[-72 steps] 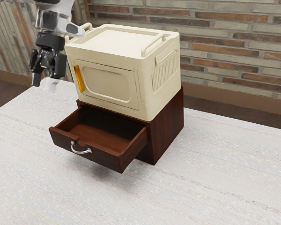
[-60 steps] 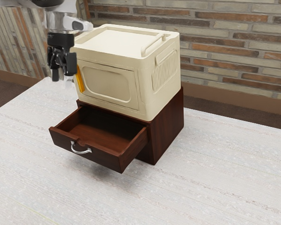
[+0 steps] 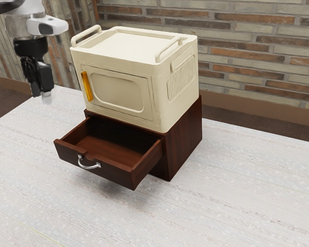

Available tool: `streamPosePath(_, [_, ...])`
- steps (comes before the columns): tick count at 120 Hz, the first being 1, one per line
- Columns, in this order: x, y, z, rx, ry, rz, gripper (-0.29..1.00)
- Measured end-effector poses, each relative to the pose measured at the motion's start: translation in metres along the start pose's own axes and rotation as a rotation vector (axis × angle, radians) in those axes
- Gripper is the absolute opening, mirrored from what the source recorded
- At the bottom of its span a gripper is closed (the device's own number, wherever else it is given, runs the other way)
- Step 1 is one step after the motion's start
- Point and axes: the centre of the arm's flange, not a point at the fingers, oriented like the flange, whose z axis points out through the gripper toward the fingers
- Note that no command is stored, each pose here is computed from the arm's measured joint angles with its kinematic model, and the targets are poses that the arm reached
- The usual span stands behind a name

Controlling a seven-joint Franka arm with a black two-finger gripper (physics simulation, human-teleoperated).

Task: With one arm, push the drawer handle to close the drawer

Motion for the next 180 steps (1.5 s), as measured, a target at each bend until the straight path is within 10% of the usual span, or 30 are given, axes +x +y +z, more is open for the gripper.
streamPosePath(44, [-0.023,-0.028,0.186,-0.160,-0.144,-0.296,-0.02])
streamPosePath(120, [0.050,-0.045,0.241,-0.190,-0.111,-0.568,-0.08])
streamPosePath(180, [0.096,-0.028,0.236,-0.049,0.006,-0.288,-0.08])
